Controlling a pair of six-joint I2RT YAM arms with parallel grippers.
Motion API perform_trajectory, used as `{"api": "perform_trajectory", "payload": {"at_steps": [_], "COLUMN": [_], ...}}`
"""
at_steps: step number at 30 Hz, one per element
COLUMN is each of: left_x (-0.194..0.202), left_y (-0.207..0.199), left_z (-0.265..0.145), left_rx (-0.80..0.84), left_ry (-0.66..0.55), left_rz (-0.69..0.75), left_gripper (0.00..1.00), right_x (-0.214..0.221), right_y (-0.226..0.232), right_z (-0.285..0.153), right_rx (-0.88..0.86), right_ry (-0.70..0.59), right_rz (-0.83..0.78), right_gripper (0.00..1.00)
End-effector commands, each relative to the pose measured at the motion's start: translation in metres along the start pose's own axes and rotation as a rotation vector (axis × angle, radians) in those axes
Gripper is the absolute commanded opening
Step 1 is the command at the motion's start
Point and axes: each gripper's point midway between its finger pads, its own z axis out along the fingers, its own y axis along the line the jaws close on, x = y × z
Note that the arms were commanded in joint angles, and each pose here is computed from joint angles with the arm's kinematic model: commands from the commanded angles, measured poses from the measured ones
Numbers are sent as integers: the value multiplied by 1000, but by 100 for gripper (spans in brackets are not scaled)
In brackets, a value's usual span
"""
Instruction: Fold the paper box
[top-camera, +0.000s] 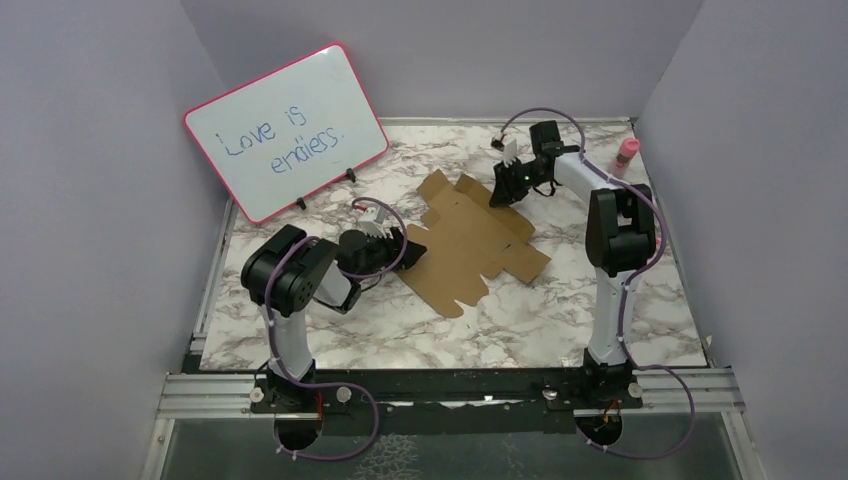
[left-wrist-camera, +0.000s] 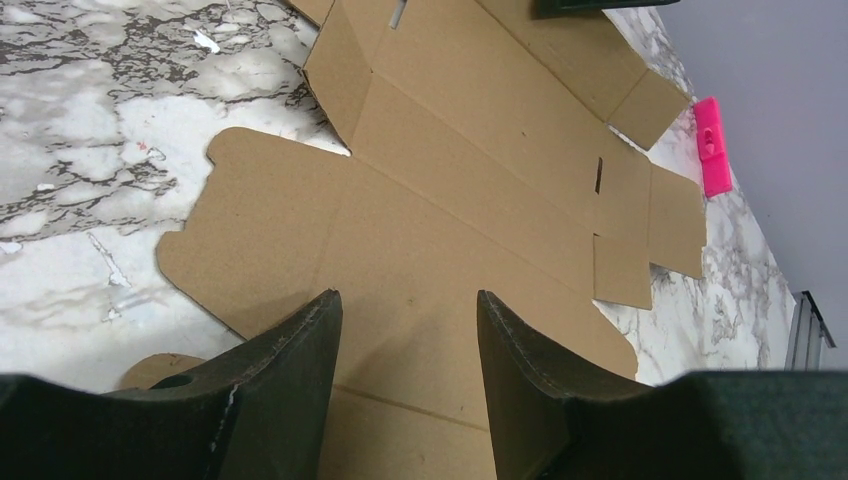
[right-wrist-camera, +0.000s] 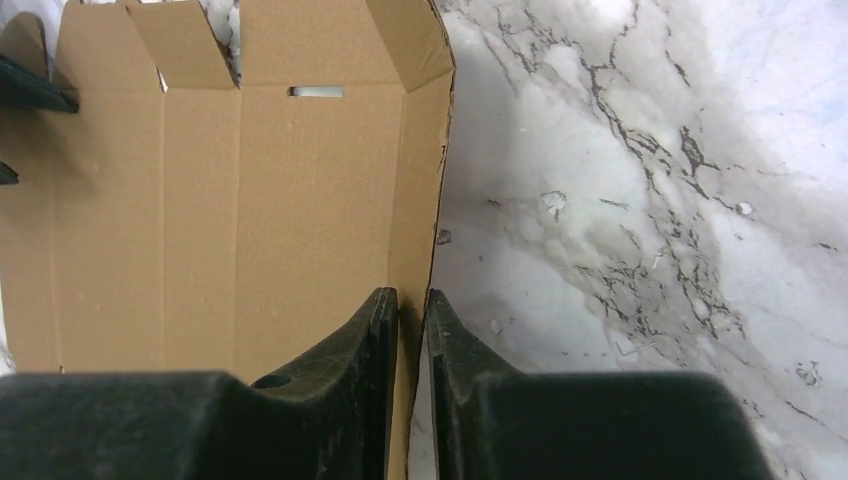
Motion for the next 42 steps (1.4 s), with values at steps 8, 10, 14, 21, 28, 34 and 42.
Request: {"api": "perform_trajectory", "payload": {"at_steps": [8,10,14,21,28,34,42], "left_x": [-32,-49,-80,-120,-150,-131,-79], "left_y": [1,3,7,19,27,14,-2], "left_z": [-17,-21,-29,-42,-50,-54,-65], "left_rx": [-13,-23,-39,-92,-118,-63,-54], "left_ry": [-46,-83,-149,-239,-290,-227,-112], "left_rz": [30,41,57,90,102,1,-88], "left_gripper": [54,54,54,54,55,55,55], "right_x": [-27,-34,-46,-70,-73,-65,-54], "right_y": [55,65,78,97,117,97,80], "right_z": [-20,-20,-19,-24,-27,-12,16], "right_rx": [-10,11,93,222,214,236,64], "right_ry": [9,16,58,51,11,66,102], "right_rz": [-297,-356,-475,-643,-751,-725,-594], "right_gripper": [13,12,12,12,13,34,54]}}
